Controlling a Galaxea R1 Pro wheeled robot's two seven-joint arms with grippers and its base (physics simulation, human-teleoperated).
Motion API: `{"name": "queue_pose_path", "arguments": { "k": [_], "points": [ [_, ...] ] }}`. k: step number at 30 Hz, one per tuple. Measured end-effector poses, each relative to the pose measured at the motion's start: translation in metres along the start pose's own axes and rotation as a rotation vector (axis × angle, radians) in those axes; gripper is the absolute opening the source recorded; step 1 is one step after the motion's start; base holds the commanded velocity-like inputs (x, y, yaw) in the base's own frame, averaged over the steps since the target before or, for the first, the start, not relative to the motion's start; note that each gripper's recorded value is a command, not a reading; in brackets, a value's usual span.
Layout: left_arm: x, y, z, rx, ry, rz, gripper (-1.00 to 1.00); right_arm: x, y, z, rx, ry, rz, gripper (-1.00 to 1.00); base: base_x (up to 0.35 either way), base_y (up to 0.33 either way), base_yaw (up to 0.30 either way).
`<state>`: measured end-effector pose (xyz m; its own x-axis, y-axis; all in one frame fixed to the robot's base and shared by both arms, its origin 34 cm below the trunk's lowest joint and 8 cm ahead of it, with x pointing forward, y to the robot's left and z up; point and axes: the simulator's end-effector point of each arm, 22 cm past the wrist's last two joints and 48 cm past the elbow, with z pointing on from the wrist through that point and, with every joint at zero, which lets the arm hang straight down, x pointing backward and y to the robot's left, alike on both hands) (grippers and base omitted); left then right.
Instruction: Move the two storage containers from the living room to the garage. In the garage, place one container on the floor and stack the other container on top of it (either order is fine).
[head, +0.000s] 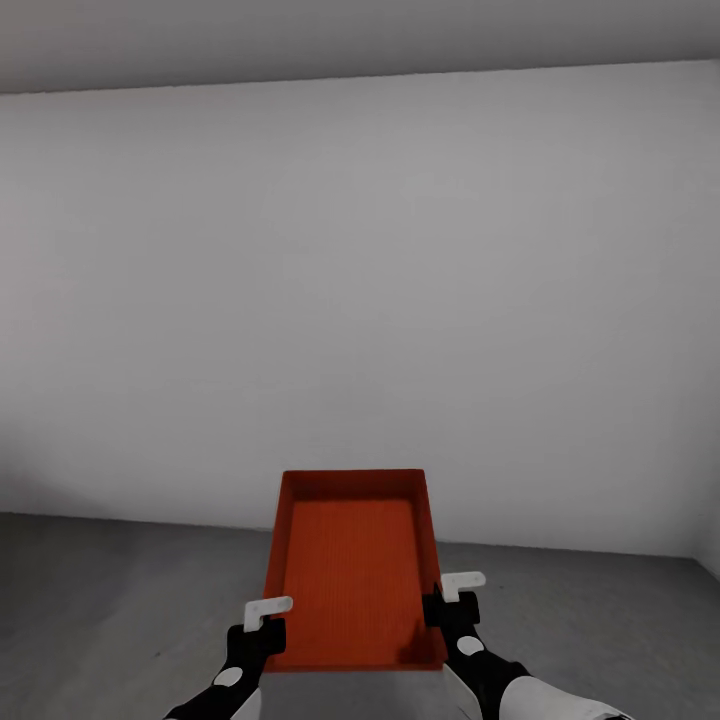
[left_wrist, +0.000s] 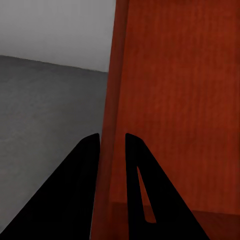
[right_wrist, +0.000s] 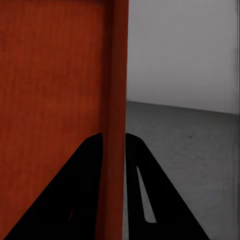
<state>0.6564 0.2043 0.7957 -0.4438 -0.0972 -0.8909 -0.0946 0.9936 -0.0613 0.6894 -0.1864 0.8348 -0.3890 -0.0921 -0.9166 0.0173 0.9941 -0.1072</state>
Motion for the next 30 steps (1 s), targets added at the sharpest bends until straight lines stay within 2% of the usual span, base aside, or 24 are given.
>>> {"name": "queue_pose_path", "arguments": {
  "k": [6,19,30],
  "points": [
    [0.0002,-0.0001,0.0,0.0,0.001,0.0,-1.0,0.0005,-0.0001,-0.0001,0.0,0.001,0.001,-1.0,0.321,0.109,-0.207],
    [0.0002,0.0001,0.0,0.0,0.001,0.0,-1.0,0.0003,0.0001,-0.0001,0.0,0.001,0.0,-1.0,0.32,0.109,-0.013],
    [0.0006,0.0,0.0004,-0.001,0.001,-0.001,-1.0,0.0005,0.0001,0.0005,0.0,0.001,0.0,-1.0,0.051,0.014,0.0]
  ]
}}
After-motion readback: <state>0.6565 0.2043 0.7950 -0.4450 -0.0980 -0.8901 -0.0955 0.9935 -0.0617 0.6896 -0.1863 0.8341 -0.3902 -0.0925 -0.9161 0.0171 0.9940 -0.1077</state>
